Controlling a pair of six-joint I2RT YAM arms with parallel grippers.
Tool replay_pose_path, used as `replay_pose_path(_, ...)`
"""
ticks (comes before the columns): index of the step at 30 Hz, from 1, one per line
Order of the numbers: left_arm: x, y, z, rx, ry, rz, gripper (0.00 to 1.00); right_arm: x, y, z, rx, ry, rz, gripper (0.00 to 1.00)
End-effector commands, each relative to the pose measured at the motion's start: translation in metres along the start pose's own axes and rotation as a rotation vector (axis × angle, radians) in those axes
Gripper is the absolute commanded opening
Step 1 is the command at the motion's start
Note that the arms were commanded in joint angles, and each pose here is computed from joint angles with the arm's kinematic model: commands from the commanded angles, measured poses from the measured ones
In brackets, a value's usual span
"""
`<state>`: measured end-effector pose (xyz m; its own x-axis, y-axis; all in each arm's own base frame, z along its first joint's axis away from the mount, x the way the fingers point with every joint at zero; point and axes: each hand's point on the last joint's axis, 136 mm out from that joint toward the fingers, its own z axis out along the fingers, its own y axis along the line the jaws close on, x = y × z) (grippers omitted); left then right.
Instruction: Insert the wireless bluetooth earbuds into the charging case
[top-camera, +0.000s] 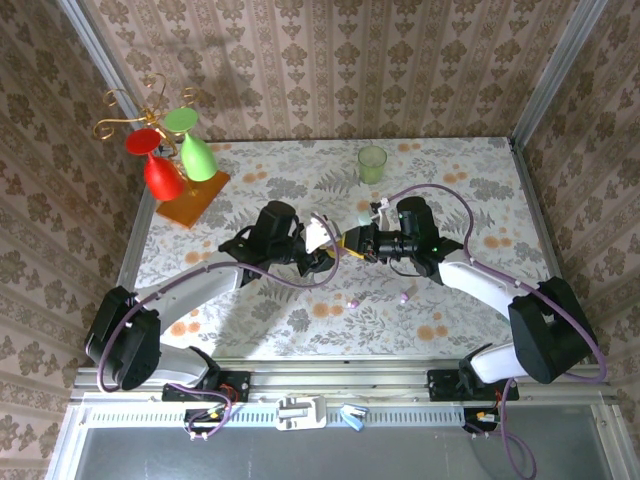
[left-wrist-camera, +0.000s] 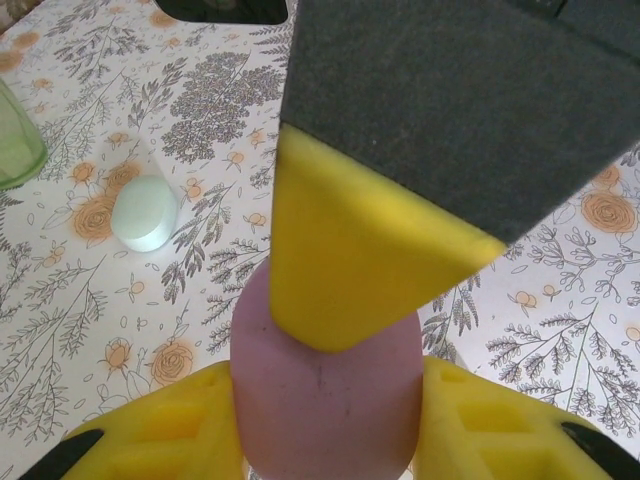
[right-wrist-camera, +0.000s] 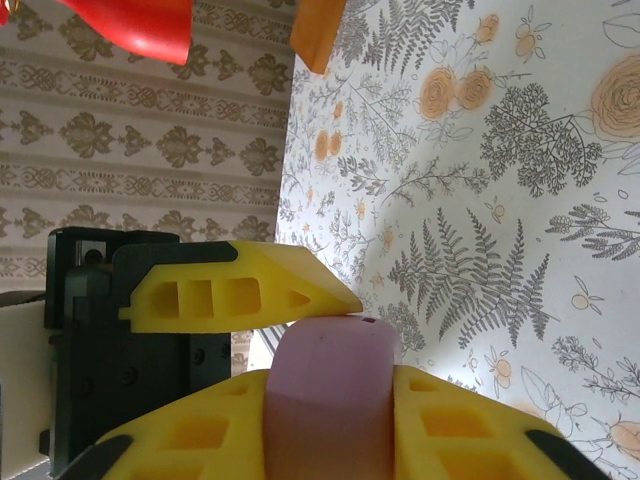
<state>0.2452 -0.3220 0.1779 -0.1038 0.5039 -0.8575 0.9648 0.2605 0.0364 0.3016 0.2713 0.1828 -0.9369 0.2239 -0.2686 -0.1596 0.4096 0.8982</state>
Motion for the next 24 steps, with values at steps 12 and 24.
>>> replay_pose_path(12,-0.067,0.018,-0.052,-0.124,-0.501,0.000,1.00,-0.038,0.059,-0.035,-0.249,-0.152,0.057,0.19)
replay_pose_path(24,-0.100,0.041,-0.090,-0.199,-0.849,-0.019,0.98,-0.069,0.130,-0.062,-0.597,-0.200,0.156,0.14)
